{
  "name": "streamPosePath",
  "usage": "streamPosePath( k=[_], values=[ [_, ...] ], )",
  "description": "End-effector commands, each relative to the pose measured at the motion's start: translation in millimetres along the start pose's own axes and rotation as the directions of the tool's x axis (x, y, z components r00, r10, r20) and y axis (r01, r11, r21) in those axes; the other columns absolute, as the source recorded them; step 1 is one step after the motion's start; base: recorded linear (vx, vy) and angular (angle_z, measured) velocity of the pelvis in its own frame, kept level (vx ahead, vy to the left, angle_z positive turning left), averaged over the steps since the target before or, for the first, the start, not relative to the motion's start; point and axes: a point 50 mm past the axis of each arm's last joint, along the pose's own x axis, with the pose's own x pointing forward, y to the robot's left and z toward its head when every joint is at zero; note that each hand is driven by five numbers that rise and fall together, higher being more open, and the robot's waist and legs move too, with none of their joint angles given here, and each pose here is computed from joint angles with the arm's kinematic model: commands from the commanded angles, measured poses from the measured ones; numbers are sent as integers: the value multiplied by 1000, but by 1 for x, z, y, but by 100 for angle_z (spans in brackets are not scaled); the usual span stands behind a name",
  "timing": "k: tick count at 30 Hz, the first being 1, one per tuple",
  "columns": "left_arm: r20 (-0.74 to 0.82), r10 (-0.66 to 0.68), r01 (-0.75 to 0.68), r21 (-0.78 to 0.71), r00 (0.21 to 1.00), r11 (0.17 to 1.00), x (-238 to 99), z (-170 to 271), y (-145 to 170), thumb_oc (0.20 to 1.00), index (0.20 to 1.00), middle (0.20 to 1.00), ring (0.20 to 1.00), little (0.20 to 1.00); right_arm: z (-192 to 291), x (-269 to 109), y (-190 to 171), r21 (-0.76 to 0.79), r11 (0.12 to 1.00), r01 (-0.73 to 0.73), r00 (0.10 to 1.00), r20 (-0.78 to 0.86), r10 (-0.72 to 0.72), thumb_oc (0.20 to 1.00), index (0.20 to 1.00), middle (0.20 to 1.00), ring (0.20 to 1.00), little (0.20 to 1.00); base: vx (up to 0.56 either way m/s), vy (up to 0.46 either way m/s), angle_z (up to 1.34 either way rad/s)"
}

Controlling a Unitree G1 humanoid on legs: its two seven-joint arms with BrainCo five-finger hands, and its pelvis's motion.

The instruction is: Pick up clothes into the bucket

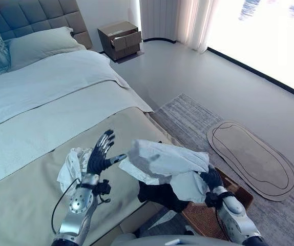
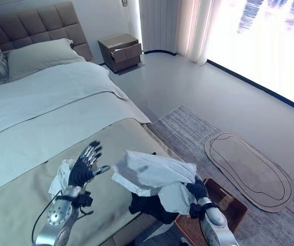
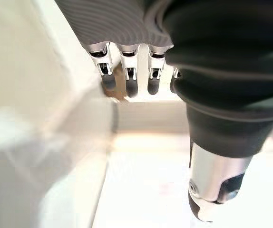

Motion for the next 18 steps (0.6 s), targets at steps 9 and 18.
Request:
streamPosePath(
  k=[9,18],
  values=[
    [142,30,-34,27,989,999,15,25,10,1000,1000,1000,1000,1000,77,26,32,78,989,-124,921,381,86,200,200,200,200,200,0,0,0],
    [74,72,-73,15,995,997,9,8,3,1000,1000,1000,1000,1000,139,39,89,-145,942,-302,777,535,332,200,200,200,200,200,5,-2,1]
  ],
)
